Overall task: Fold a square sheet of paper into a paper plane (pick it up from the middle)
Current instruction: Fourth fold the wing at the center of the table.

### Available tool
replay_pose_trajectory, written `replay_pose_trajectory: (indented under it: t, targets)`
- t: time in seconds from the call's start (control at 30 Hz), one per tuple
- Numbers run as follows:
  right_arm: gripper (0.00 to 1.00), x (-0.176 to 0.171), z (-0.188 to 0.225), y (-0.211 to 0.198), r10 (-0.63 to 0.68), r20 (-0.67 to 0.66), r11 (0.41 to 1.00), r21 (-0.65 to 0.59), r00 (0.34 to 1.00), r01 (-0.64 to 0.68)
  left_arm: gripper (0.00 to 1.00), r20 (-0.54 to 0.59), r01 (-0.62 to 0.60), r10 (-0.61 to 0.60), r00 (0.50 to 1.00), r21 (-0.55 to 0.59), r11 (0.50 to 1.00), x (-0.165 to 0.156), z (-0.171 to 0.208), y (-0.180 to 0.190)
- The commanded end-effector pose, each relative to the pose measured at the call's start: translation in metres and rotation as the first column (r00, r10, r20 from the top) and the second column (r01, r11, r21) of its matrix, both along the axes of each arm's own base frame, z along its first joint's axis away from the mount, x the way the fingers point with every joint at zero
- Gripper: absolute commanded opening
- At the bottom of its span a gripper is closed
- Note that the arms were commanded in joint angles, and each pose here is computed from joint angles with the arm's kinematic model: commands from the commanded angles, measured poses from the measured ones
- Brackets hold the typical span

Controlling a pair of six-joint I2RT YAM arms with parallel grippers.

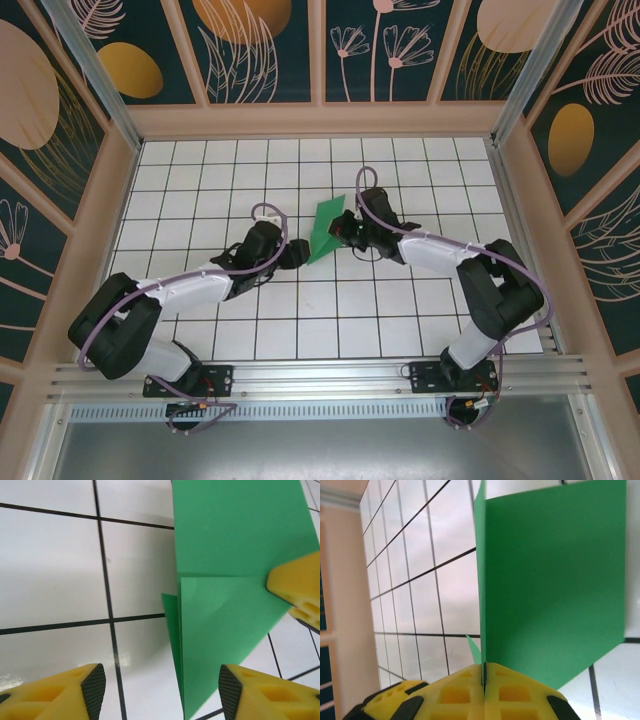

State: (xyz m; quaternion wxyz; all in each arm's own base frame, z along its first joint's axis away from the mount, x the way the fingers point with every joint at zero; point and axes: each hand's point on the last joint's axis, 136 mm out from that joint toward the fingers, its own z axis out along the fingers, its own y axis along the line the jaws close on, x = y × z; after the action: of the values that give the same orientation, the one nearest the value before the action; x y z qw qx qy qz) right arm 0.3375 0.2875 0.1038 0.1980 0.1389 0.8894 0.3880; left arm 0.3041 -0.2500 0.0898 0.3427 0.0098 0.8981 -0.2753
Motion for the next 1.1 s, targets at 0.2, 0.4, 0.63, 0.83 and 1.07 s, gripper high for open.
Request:
replay_pose_trajectory:
  t: [0.2,0.4,0.63,0.83,1.07]
  targets:
    - [0.01,-0.013,-0.038,-0.011,-0.181,-0.198,0.983,-0.079,0.963,0.168,0.66,0.261,0.265,-0.253,0.932,-0.013,0.964,-0.011,0.021,-0.028]
    - [0.01,-0.017,-0.047,-0.002,-0.183,-0.302,0.983,-0.051,0.936,0.176,0.64,0.344,0.357,-0.357,0.868,0.066,0.932,-0.012,0.011,-0.038]
    - [0.01,-0.023,-0.053,-0.003,-0.201,-0.403,0.979,-0.042,0.893,0.201,0.59,0.344,0.377,-0.408,0.846,0.156,0.913,-0.004,-0.015,-0.043]
    - [0.01,-0.022,-0.047,-0.007,-0.221,-0.421,0.975,-0.065,0.880,0.214,0.57,0.320,0.418,-0.458,0.829,0.188,0.889,-0.003,-0.030,-0.050]
    - [0.01,-0.020,-0.048,-0.006,-0.225,-0.440,0.974,-0.069,0.870,0.217,0.55,0.300,0.466,-0.494,0.816,0.164,0.869,-0.007,-0.037,-0.059]
